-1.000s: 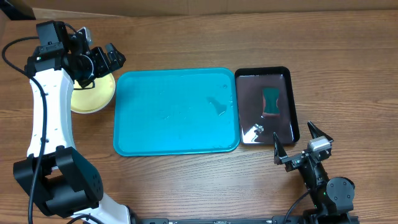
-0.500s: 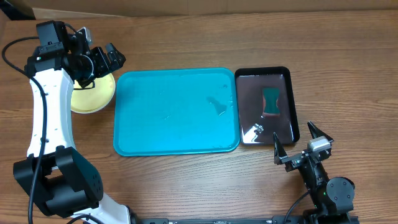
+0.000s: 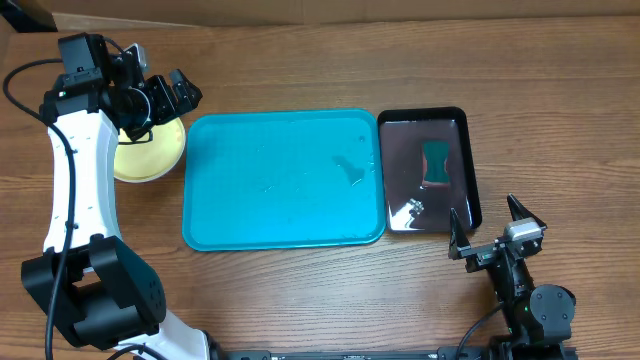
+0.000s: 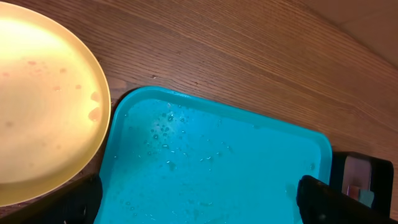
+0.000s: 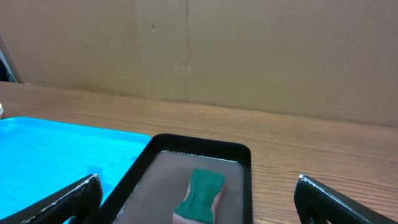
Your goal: Clean dirty plates on tray and stack at the side
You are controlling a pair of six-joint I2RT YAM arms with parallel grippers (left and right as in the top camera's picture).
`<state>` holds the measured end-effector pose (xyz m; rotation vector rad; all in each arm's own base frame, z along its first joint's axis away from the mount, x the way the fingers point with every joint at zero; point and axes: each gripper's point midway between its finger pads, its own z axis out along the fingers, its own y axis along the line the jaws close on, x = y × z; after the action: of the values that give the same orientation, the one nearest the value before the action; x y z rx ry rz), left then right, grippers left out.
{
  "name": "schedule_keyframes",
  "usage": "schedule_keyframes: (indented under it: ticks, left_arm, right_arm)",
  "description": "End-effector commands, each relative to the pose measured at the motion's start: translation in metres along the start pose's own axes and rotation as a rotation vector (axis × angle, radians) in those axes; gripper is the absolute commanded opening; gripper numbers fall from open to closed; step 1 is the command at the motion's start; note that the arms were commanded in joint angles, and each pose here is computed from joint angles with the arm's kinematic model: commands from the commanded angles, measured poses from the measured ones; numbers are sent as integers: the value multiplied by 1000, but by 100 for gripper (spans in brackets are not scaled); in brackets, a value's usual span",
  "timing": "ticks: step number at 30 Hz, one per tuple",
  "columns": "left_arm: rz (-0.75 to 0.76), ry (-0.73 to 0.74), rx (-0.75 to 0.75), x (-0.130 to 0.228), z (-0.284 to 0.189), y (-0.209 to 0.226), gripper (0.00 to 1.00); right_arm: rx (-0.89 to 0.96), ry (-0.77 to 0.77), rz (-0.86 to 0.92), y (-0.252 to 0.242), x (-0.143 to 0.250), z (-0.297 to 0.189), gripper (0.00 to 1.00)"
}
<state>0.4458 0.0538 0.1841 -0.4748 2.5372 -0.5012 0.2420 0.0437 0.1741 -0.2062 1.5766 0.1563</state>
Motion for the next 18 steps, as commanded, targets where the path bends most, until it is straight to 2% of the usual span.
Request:
schedule_keyframes:
  ticks: [1, 18]
  left_arm:
    - [23, -3, 5, -1, 0, -2, 100]
    - [23, -7, -25, -2, 0, 3, 100]
  right_arm:
    - [6, -7, -4, -1, 1, 0, 100]
    - [6, -7, -4, -1, 1, 0, 100]
